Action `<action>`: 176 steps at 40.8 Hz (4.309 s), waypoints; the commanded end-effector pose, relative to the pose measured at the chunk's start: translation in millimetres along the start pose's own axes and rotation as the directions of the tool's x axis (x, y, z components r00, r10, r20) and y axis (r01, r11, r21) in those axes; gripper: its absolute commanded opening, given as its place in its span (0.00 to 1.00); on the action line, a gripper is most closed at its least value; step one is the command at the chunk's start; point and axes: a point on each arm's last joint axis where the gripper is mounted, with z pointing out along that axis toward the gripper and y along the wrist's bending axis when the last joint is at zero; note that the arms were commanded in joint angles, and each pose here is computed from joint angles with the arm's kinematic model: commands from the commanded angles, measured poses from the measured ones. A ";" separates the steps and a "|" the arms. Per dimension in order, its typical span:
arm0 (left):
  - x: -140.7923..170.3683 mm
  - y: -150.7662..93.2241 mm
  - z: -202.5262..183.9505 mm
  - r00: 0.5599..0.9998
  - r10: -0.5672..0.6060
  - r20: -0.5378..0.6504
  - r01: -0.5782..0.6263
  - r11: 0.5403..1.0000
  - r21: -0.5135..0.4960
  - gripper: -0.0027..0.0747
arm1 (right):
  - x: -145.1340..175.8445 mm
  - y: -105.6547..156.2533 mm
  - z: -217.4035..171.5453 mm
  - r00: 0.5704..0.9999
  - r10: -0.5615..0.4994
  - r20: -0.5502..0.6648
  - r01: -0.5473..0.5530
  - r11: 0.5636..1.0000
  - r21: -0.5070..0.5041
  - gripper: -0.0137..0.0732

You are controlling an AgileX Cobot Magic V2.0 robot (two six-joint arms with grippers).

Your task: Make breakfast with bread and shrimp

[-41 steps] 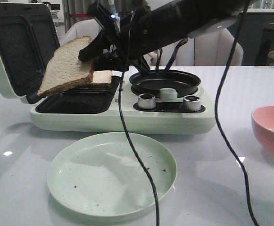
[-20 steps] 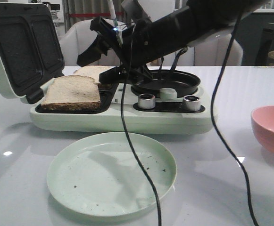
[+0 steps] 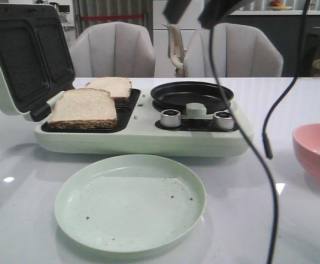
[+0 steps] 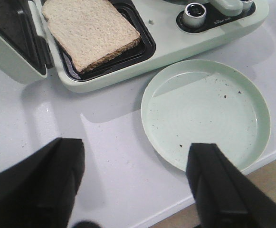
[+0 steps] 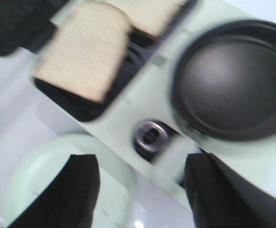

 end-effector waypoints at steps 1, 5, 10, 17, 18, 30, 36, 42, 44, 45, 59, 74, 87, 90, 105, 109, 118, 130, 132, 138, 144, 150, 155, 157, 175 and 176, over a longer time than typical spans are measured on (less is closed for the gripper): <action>-12.7 -2.2 -8.2 0.995 0.010 0.103 -0.013 1.000 0.023 0.69 | 4.9 -6.8 -52.8 0.997 0.021 0.071 -0.029 0.992 0.124 0.74; -12.7 -2.2 -8.2 0.995 0.010 0.103 -0.013 1.000 0.023 0.69 | 27.8 -6.3 -68.0 0.999 0.016 0.051 -0.024 0.989 0.143 0.74; -12.7 -2.2 -8.2 0.995 0.010 0.103 -0.013 1.000 0.023 0.69 | 61.1 -4.3 -80.0 0.999 0.018 0.036 -0.023 0.989 0.143 0.74; -12.9 -1.8 -8.2 0.994 0.017 0.105 -0.019 1.000 0.018 0.69 | 113.3 -2.8 -85.9 1.000 0.019 0.024 -0.022 0.990 0.142 0.74; -12.9 -1.7 -8.2 0.994 0.019 0.105 -0.021 1.000 0.017 0.69 | 120.9 -2.8 -84.8 1.000 0.019 0.018 -0.022 0.990 0.142 0.74; -12.6 -1.3 -8.2 0.994 0.022 0.102 -0.024 1.000 0.012 0.69 | 176.2 -0.1 -99.9 0.999 0.015 0.046 -0.022 0.990 0.141 0.74; -15.6 1.7 -12.5 1.000 0.019 0.018 -0.018 0.999 -0.028 0.67 | 178.1 0.5 -104.7 0.998 0.013 0.062 -0.022 0.990 0.141 0.74; -30.6 6.9 -15.4 0.992 0.022 -0.124 -0.037 0.992 -0.122 0.51 | 178.0 0.4 -103.7 0.998 0.014 0.058 -0.022 0.990 0.141 0.74; -36.0 7.3 -14.0 0.989 0.025 -0.143 -0.045 0.989 -0.139 0.46 | 177.9 0.4 -103.7 0.998 0.014 0.059 -0.022 0.990 0.141 0.74; -40.1 7.6 -12.1 0.988 0.028 -0.149 -0.051 0.987 -0.150 0.42 | 177.9 0.4 -103.7 0.998 0.014 0.059 -0.022 0.990 0.141 0.74; -72.0 73.2 16.3 0.957 -0.127 -0.262 0.013 0.917 -0.398 0.17 | 177.8 0.4 -103.7 0.998 0.014 0.060 -0.022 0.990 0.141 0.74; -85.7 187.2 35.8 0.898 -0.424 -0.117 0.376 0.878 -0.296 0.17 | 177.7 0.4 -103.7 0.998 0.014 0.061 -0.022 0.990 0.141 0.74; -104.5 243.7 77.6 0.798 -0.590 0.123 0.602 0.790 -0.114 0.16 | 177.7 0.4 -103.7 0.998 0.014 0.061 -0.022 0.990 0.141 0.74; -107.2 249.0 90.0 0.772 -0.620 0.140 0.633 0.770 -0.085 0.16 | 177.7 0.4 -103.7 0.998 0.014 0.061 -0.022 0.990 0.141 0.74; -122.1 232.3 120.6 0.755 -0.643 0.123 0.633 0.765 0.115 0.16 | 177.7 0.4 -103.7 0.998 0.014 0.061 -0.022 0.990 0.141 0.74; -127.1 223.7 120.6 0.764 -0.635 0.113 0.608 0.768 0.199 0.16 | 177.7 0.4 -103.7 0.998 0.014 0.061 -0.022 0.990 0.141 0.74; -135.6 202.2 116.8 0.816 -0.572 0.084 0.519 0.789 0.328 0.16 | 177.7 0.4 -103.7 0.998 0.014 0.061 -0.022 0.990 0.141 0.74; -150.7 138.4 95.5 0.938 -0.338 0.071 0.300 0.900 0.316 0.17 | 177.7 0.4 -103.7 0.998 0.014 0.061 -0.022 0.990 0.141 0.74; -150.8 123.8 91.8 0.948 -0.311 0.069 0.272 0.904 0.330 0.17 | 177.7 0.4 -103.7 0.998 0.014 0.061 -0.022 0.990 0.141 0.74; -142.9 79.7 82.3 0.977 -0.201 0.074 0.165 0.927 0.337 0.17 | 177.7 0.4 -103.7 0.998 0.014 0.061 -0.022 0.990 0.141 0.74; -124.3 37.9 71.8 0.995 -0.078 0.054 0.053 0.929 0.367 0.17 | 177.7 0.4 -103.7 0.998 0.014 0.061 -0.022 0.990 0.141 0.74; -105.7 6.0 57.9 0.999 -0.029 0.039 0.010 0.914 0.406 0.17 | 177.7 0.4 -103.7 0.998 0.014 0.061 -0.022 0.990 0.141 0.74; -86.3 -8.8 46.8 0.999 0.034 -0.022 -0.023 0.933 0.358 0.17 | 177.7 0.4 -103.7 0.998 0.014 0.061 -0.022 0.990 0.141 0.74; -79.6 -10.5 43.4 0.998 0.049 -0.043 -0.032 0.947 0.318 0.17 | 177.7 0.4 -103.7 0.998 0.014 0.061 -0.022 0.990 0.141 0.74; -29.4 -0.3 -6.6 1.000 -0.001 -0.025 0.003 0.995 0.099 0.17 | 177.7 0.4 -103.7 0.998 0.014 0.061 -0.022 0.990 0.141 0.74; -27.2 0.2 -8.8 1.000 0.001 -0.020 0.001 0.995 0.097 0.17 | 177.7 0.4 -103.7 0.998 0.014 0.061 -0.022 0.990 0.141 0.74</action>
